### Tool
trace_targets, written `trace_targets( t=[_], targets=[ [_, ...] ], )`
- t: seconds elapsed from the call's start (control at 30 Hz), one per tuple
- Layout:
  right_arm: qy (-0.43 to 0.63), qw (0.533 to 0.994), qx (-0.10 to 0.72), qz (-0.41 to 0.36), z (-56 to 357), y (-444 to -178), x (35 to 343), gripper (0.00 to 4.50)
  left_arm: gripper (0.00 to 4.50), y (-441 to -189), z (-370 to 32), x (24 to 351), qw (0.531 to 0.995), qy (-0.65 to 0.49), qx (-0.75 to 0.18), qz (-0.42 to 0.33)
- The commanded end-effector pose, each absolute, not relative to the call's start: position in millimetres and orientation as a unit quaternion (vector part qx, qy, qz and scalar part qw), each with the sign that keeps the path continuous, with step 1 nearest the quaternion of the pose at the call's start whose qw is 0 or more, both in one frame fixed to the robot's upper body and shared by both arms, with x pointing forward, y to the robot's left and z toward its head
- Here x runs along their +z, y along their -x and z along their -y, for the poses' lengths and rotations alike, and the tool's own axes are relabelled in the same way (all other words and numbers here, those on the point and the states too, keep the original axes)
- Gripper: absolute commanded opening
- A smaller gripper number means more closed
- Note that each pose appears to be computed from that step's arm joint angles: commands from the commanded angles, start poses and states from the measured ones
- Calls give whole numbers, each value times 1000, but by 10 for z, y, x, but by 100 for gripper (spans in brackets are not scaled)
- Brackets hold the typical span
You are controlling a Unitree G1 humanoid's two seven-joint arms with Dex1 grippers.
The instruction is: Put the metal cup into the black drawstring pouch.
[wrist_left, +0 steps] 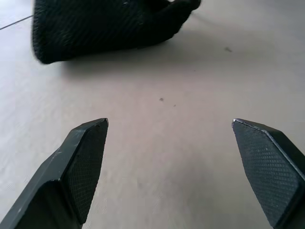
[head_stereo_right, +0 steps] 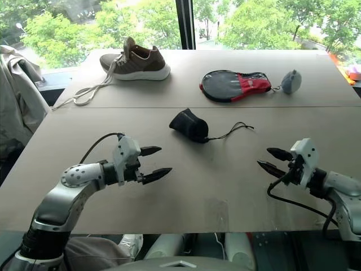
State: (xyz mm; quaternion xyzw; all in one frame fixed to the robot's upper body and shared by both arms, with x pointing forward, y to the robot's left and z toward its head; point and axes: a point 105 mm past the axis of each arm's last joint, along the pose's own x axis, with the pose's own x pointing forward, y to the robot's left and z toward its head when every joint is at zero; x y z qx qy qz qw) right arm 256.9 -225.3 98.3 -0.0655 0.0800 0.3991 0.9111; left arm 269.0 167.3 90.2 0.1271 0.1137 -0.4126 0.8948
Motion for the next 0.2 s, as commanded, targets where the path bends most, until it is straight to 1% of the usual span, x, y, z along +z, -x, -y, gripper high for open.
trace_targets(
  t=[0.03, 0.13, 0.2],
  targets=[
    [81, 909, 406, -56, 2308, -2548, 1040, 282, 429, -2692, -1739, 903, 910, -142, -381, -81],
    [82, 903, 419, -45, 2309, -2545, 1060, 282, 429, -2695, -1730, 909, 915, -150, -369, -58],
    [83, 901, 424, -46, 2312, -2551, 1064, 282, 429, -2680, -1707, 904, 912, -152, -376, -60]
  ],
)
